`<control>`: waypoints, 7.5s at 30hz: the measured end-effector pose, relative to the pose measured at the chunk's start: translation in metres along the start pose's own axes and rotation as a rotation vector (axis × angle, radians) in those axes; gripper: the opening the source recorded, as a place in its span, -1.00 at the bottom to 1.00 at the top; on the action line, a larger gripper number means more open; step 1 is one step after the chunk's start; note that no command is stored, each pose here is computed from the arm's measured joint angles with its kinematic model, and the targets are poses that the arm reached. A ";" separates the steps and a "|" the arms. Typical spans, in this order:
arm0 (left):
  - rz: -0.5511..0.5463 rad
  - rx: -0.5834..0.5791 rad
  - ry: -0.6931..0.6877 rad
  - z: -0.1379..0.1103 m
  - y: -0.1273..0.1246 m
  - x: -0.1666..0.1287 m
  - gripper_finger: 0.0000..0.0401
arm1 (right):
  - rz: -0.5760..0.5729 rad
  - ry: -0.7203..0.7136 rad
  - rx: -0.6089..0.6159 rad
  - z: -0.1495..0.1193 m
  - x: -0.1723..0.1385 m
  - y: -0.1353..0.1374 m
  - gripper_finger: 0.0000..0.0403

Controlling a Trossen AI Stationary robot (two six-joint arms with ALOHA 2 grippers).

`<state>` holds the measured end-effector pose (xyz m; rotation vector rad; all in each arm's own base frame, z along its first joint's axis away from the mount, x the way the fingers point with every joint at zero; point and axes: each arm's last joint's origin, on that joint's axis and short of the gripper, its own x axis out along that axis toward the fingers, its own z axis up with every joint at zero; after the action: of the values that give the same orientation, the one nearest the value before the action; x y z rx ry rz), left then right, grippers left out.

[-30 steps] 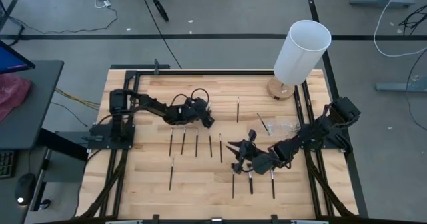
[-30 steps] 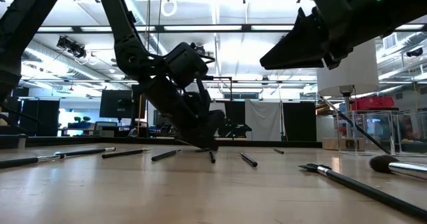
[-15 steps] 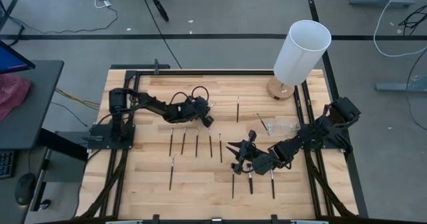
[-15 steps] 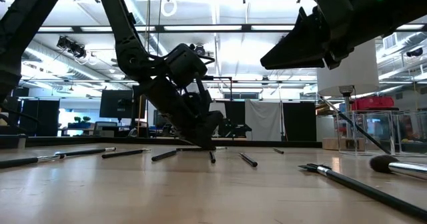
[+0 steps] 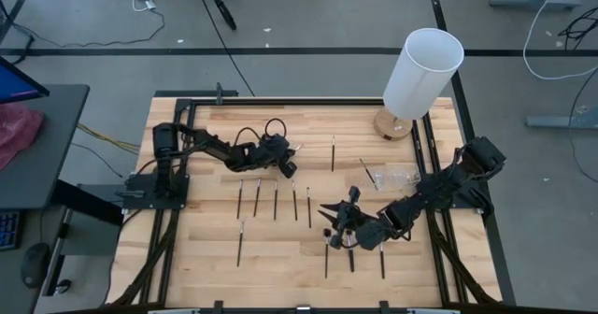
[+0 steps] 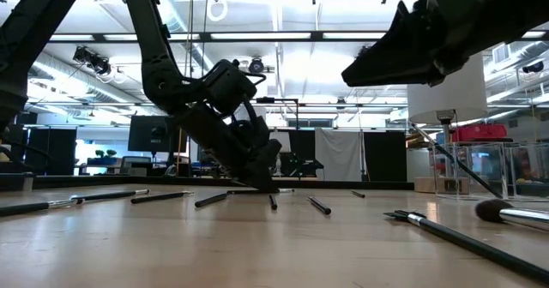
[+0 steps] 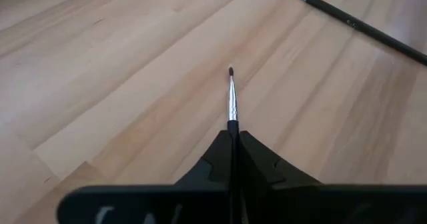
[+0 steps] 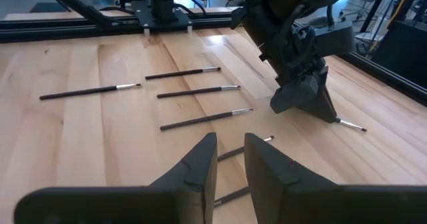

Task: Put items in baskets/containers
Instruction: Put the black eyeshadow brush into the transparent organizer

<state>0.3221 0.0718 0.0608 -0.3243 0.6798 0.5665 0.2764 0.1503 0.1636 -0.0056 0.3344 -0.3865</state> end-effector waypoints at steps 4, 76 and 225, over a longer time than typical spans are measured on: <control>-0.017 0.002 0.013 0.001 -0.002 -0.003 -0.95 | -0.001 0.001 0.000 0.000 0.000 0.000 -0.62; -0.005 0.195 -0.201 -0.029 0.003 -0.018 -0.55 | -0.026 -0.001 0.024 0.002 0.006 -0.005 -0.62; -0.691 0.261 -0.571 0.004 -0.092 -0.098 -0.12 | -0.168 0.799 0.179 0.143 -0.096 -0.113 -0.98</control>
<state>0.3162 -0.0379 0.1385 -0.1228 0.0592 -0.1027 0.1973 0.0730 0.3367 0.3046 1.0917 -0.5766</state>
